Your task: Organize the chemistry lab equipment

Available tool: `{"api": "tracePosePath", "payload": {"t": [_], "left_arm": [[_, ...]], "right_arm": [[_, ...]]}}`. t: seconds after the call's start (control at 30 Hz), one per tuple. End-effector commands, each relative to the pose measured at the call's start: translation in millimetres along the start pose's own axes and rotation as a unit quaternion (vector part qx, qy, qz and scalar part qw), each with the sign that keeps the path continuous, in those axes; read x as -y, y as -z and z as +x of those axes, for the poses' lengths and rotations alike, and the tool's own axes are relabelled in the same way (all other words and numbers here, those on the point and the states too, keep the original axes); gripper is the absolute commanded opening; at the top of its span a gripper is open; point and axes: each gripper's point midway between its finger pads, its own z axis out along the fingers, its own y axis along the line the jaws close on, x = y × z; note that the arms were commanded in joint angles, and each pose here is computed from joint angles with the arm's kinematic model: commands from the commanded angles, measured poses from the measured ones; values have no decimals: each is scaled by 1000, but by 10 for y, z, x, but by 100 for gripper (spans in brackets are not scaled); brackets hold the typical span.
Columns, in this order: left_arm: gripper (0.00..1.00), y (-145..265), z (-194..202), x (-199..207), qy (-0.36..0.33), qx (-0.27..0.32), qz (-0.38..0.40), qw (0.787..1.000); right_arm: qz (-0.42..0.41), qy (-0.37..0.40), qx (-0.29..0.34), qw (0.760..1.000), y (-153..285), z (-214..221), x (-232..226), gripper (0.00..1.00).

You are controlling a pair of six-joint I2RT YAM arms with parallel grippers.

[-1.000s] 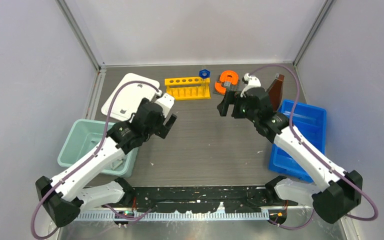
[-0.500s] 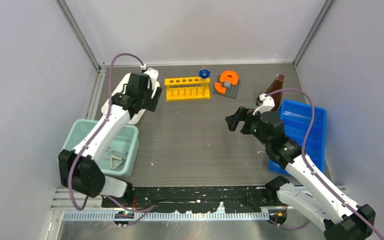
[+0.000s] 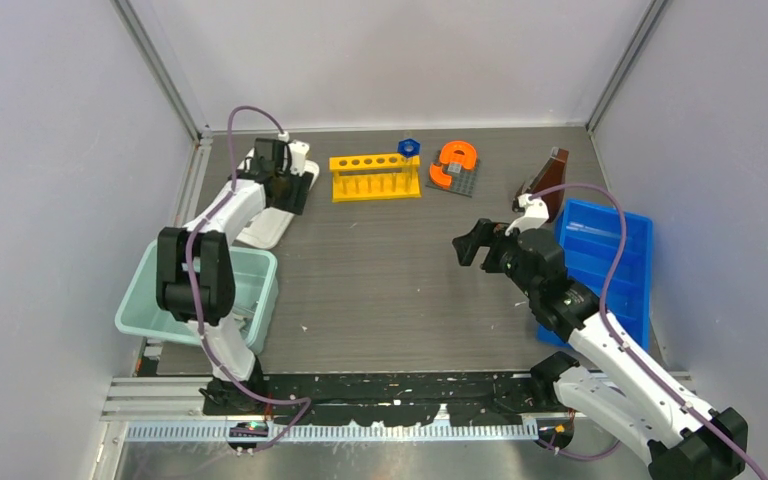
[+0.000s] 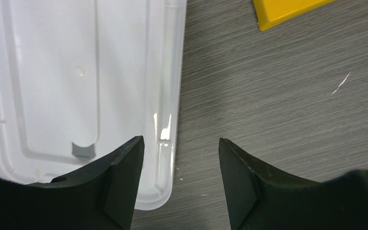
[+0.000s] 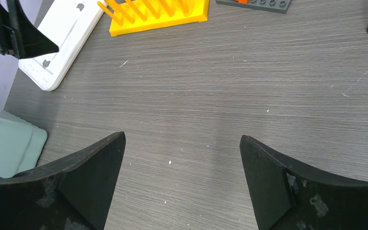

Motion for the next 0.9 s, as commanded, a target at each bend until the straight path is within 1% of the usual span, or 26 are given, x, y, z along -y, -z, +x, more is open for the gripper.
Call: {"api": "tracePosePath", "payload": {"t": [0.0, 0.13, 0.3, 0.87], "left_arm": [[61, -121, -214, 75, -18, 34, 31, 999], [59, -256, -127, 72, -18, 25, 32, 999], [52, -385, -29, 29, -19, 6, 28, 999], [41, -646, 231, 18, -32, -31, 30, 999]], "right_arm": [[-6, -4, 45, 999, 32, -211, -49, 96], [-1, -1, 46, 999, 24, -202, -25, 96], [1, 1, 46, 999, 22, -202, -14, 96], [8, 4, 53, 999, 35, -213, 23, 96]]}}
